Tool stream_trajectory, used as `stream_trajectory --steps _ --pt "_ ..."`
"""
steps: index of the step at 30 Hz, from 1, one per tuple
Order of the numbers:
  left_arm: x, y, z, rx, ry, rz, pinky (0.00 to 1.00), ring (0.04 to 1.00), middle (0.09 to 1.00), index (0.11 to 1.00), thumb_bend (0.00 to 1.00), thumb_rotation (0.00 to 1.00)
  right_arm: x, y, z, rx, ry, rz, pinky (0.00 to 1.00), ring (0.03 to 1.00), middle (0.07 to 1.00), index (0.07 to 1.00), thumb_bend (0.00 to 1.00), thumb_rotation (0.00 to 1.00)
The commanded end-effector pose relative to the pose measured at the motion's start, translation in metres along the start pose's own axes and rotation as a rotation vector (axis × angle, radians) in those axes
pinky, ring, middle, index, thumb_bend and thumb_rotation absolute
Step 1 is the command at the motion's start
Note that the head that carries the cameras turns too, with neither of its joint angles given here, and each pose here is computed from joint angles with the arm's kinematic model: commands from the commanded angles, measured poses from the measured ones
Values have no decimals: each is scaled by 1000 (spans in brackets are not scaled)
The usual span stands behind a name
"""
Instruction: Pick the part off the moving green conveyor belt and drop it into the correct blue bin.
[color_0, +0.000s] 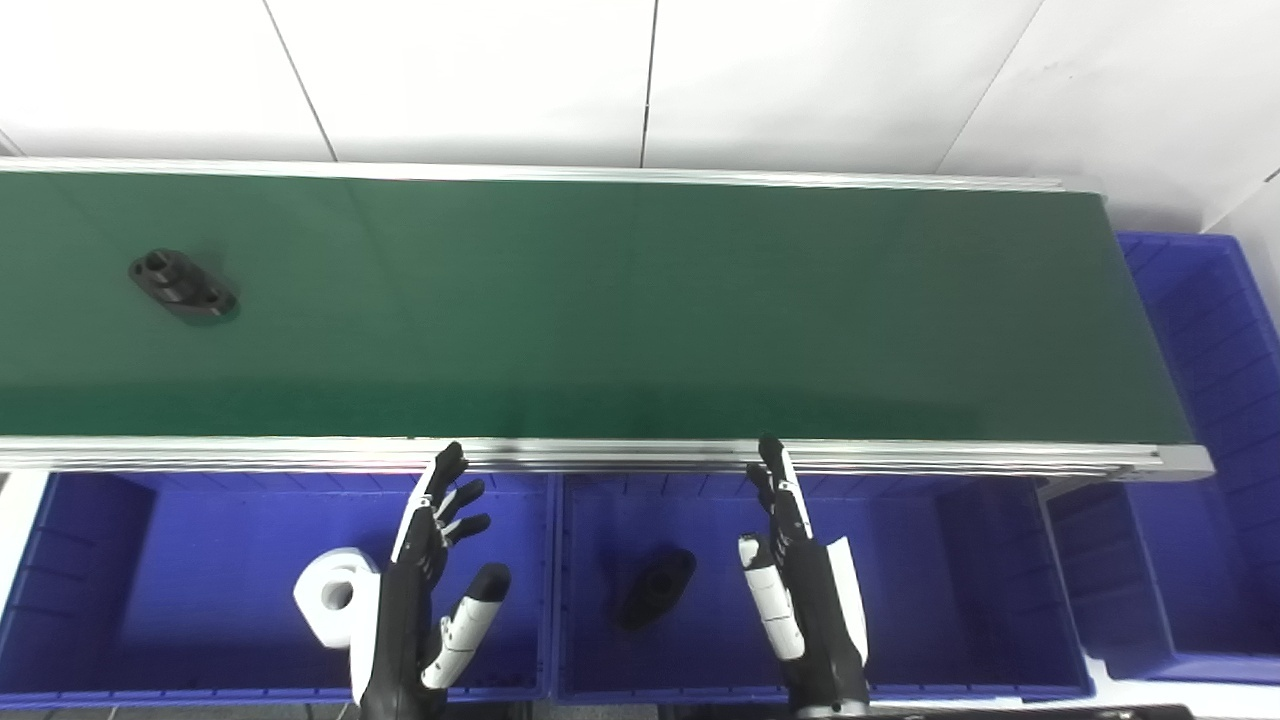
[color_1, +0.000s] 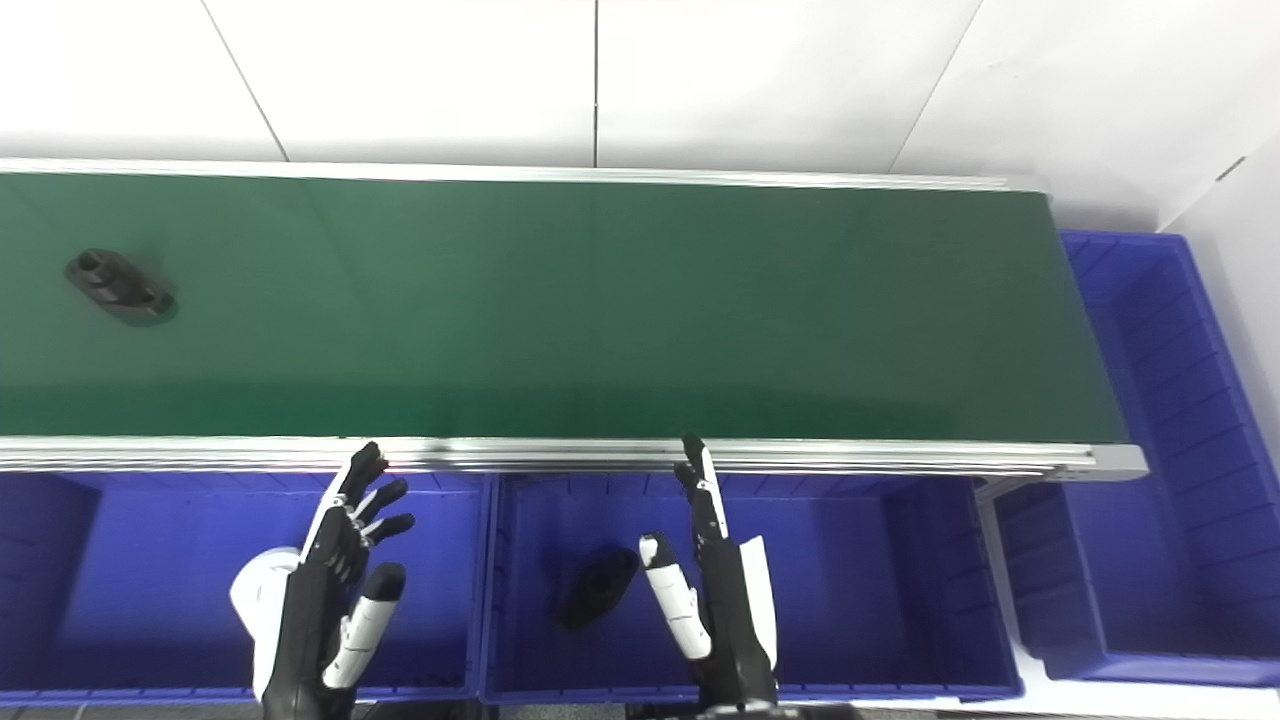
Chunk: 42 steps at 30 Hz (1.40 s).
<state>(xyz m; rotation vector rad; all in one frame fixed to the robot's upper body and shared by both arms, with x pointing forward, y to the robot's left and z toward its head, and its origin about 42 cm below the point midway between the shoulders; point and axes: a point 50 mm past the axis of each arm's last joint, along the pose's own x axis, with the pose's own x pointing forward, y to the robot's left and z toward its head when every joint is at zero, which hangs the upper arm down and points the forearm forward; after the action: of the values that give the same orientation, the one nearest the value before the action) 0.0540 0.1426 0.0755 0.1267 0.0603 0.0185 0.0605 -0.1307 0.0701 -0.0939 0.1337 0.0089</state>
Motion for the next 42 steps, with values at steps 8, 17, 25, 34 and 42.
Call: stream_trajectory --steps 8,17,25,34,42 --pt "4 -10 9 -41 -46 -15 718 850 923 919 666 883 -4 47 22 139 -44 2 976 956 990 997 689 1000" --pt "5 -9 13 -9 -34 -14 713 834 912 915 663 921 -2 47 22 152 -41 16 985 961 994 998 697 1000" --pt "6 -13 15 -41 -25 17 746 829 899 900 650 891 -2 45 20 145 -47 16 978 956 989 995 694 1000" --pt "7 -15 13 -40 -59 24 735 824 883 879 637 869 -2 46 20 145 -46 2 967 954 987 995 695 1000" --pt "6 -15 11 -32 -64 19 736 820 878 877 646 857 -2 46 19 144 -47 5 972 956 990 996 708 1000"
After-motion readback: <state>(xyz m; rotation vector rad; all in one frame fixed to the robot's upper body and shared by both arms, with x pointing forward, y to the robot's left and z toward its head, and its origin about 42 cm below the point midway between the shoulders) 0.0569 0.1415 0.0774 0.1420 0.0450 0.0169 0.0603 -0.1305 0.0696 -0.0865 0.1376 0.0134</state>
